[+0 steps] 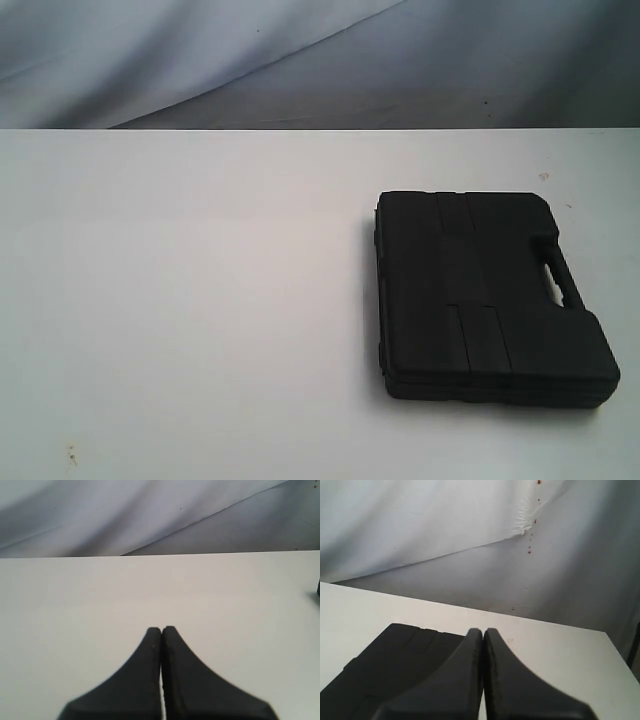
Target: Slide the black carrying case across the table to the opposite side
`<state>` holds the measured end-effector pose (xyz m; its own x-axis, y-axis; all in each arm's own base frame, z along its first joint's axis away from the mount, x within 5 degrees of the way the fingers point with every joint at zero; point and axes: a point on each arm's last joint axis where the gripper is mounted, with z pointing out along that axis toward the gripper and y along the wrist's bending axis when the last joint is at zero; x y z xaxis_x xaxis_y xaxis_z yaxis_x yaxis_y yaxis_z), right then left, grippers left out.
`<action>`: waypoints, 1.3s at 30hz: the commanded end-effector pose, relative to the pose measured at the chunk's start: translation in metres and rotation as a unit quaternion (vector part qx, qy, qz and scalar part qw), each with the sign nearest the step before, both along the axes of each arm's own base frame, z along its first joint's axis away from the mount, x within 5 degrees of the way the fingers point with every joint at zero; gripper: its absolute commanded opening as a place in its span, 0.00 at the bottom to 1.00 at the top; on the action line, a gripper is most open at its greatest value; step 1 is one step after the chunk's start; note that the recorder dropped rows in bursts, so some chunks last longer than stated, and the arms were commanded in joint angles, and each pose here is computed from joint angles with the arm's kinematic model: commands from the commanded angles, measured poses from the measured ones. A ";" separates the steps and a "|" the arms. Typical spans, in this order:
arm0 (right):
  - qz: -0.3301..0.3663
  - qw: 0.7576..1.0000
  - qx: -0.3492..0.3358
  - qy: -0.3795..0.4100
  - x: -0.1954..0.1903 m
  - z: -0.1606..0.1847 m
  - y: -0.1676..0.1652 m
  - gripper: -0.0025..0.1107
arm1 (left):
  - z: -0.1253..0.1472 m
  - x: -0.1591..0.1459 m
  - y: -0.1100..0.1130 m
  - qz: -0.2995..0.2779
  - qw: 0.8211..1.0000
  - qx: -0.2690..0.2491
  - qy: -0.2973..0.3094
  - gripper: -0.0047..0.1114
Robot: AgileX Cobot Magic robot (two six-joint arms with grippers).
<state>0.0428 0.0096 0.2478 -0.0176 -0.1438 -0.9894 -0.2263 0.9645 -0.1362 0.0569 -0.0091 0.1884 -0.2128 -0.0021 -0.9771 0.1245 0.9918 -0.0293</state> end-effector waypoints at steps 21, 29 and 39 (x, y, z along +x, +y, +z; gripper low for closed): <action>0.000 0.999 0.034 -0.014 0.012 -0.043 0.003 0.02 | -0.001 0.000 0.000 0.001 1.000 -0.004 0.001 0.04; 0.006 0.999 -0.031 0.023 0.012 -0.052 0.004 0.02 | -0.001 0.000 0.000 0.001 1.000 -0.004 0.001 0.04; 0.009 0.999 -0.007 0.051 0.011 -0.056 0.005 0.02 | -0.001 0.000 0.000 0.001 1.000 -0.004 0.001 0.04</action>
<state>0.0541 0.0139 0.1946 -0.0857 -0.1851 -0.9790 -0.2571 0.9534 -0.1578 0.0569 -0.0091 0.1884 -0.2128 -0.0021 -0.9771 0.1245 0.9918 -0.0293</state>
